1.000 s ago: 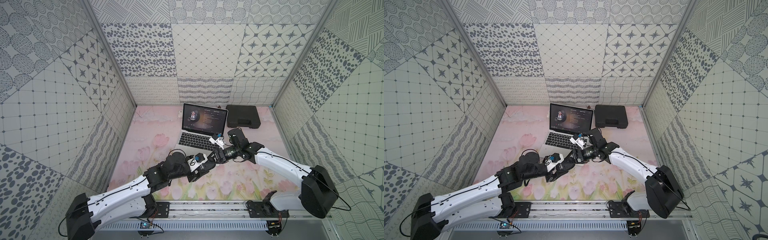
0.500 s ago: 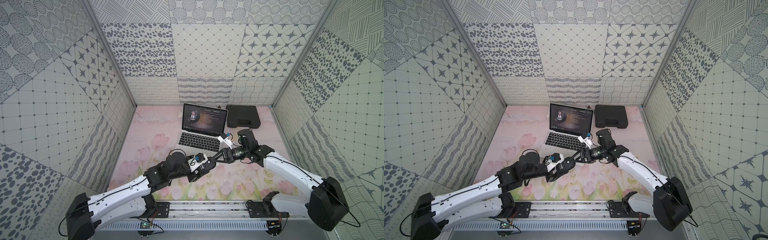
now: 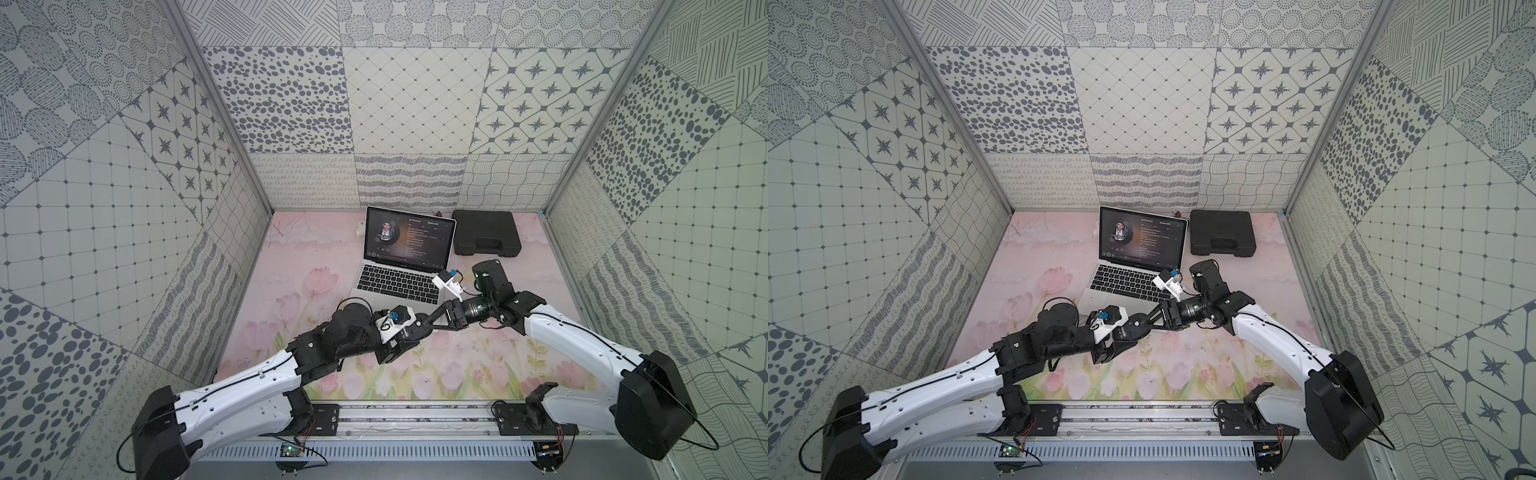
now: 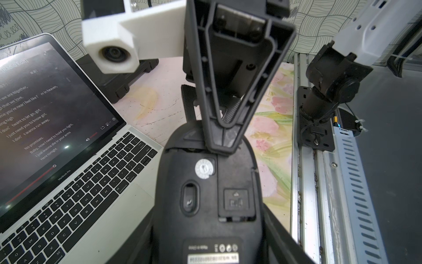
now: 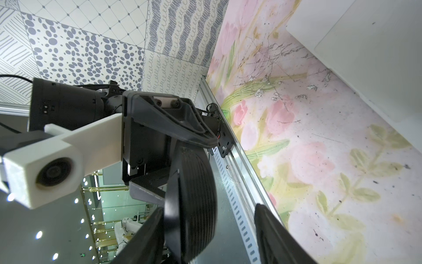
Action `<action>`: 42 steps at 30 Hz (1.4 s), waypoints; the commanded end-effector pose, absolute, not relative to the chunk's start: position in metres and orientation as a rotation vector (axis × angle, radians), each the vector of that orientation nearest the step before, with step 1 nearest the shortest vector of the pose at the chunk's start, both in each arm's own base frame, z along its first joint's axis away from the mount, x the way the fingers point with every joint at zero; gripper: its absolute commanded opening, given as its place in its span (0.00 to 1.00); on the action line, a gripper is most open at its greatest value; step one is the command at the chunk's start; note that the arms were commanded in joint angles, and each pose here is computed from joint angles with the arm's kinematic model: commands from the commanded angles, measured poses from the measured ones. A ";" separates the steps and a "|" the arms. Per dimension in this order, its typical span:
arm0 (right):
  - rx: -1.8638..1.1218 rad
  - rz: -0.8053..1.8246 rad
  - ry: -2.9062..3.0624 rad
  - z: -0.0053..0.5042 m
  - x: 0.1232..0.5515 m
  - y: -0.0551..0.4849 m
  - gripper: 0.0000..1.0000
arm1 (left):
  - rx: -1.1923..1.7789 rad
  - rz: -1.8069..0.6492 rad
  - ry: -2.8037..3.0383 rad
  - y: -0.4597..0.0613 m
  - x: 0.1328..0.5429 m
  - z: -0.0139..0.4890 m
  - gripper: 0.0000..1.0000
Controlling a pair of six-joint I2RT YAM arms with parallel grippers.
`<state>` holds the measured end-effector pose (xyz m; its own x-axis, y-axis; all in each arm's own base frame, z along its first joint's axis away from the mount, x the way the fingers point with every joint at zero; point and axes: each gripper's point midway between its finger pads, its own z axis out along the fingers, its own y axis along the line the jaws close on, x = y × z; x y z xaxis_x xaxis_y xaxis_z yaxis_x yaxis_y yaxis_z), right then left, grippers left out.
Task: Remove the wireless mouse receiver from the laptop
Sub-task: Close the lid on the mouse, then place the mouse at the center of the board.
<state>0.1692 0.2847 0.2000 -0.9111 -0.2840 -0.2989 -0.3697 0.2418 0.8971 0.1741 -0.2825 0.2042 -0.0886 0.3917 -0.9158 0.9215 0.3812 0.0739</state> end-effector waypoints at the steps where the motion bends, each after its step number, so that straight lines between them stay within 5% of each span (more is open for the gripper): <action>1: -0.678 1.801 2.381 0.201 0.169 0.289 0.53 | 1.175 -0.745 1.568 -0.293 0.171 0.230 0.00; 5: -0.683 1.804 2.383 0.201 0.168 0.290 0.39 | 1.178 -0.747 1.568 -0.293 0.170 0.230 0.01; 10: -0.692 1.791 2.386 0.201 0.167 0.293 0.35 | 1.181 -0.752 1.571 -0.295 0.171 0.230 0.00; 24: -0.810 1.758 2.453 0.183 0.153 0.319 0.34 | 1.160 -0.763 1.550 -0.298 0.173 0.239 0.00; 35: -0.829 1.773 2.466 0.178 0.149 0.328 0.44 | 1.148 -0.770 1.528 -0.298 0.172 0.245 0.00; 42: -0.825 1.763 2.467 0.178 0.153 0.329 0.08 | 1.141 -0.756 1.536 -0.294 0.173 0.243 0.00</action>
